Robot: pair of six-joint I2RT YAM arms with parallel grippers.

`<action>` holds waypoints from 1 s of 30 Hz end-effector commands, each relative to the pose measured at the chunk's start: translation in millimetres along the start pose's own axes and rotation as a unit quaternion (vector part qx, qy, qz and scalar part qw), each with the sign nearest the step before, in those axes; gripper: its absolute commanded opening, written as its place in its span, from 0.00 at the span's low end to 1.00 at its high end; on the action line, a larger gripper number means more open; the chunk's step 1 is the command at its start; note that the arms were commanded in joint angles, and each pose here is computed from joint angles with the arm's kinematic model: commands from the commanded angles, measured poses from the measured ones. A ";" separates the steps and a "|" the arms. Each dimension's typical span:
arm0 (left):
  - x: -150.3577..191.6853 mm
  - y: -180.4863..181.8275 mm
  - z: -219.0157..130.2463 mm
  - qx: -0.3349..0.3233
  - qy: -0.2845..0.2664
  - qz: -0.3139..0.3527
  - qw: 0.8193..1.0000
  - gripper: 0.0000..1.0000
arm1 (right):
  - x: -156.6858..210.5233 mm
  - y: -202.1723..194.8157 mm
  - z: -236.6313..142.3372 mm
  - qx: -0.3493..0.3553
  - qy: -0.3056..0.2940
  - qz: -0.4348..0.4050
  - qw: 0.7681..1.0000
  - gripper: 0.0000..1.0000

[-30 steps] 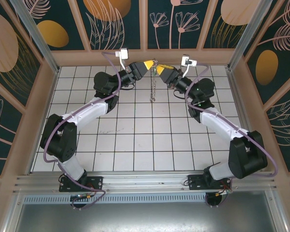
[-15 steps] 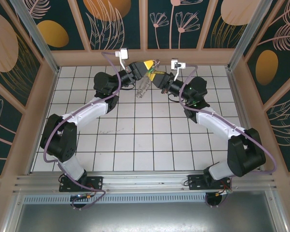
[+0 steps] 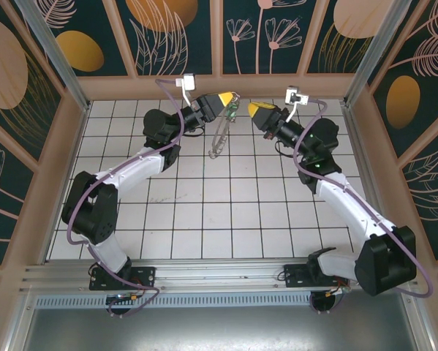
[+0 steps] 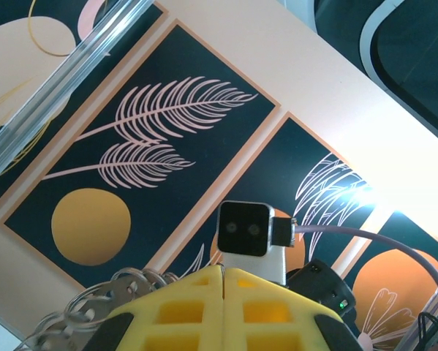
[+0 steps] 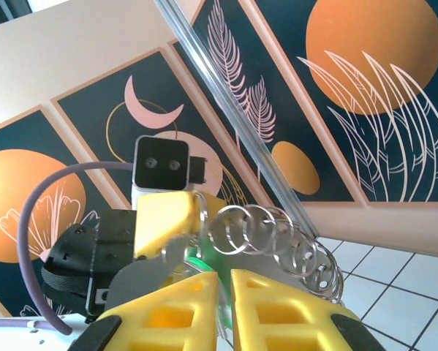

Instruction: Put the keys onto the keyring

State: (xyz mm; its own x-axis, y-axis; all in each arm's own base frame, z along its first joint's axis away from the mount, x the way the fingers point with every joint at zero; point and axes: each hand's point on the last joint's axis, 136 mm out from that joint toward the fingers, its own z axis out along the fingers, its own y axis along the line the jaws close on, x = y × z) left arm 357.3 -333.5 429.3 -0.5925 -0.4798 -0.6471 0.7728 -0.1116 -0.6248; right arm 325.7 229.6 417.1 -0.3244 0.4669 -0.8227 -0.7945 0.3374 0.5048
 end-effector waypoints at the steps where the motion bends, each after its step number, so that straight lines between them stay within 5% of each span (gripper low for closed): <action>1: -9.0 -19.0 4.8 0.032 -0.014 0.020 0.999 0.00 | -20.6 17.1 2.5 -0.021 -0.023 -0.025 0.999 0.13; 18: -8.6 -19.6 7.3 0.033 -0.014 0.020 0.999 0.00 | 13.0 22.6 48.0 -0.081 0.021 0.017 0.996 0.03; 30: -9.3 -21.0 7.5 0.034 -0.014 0.023 0.999 0.00 | 47.1 20.2 30.0 -0.061 0.062 0.035 0.996 0.11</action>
State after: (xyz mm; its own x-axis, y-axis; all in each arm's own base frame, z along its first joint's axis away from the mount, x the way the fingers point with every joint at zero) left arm 364.3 -334.4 424.1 -0.5967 -0.4922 -0.6339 0.7619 -0.0994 -0.6400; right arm 326.1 281.6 402.7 -0.4259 0.4187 -0.8021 -0.8139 0.2100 0.5418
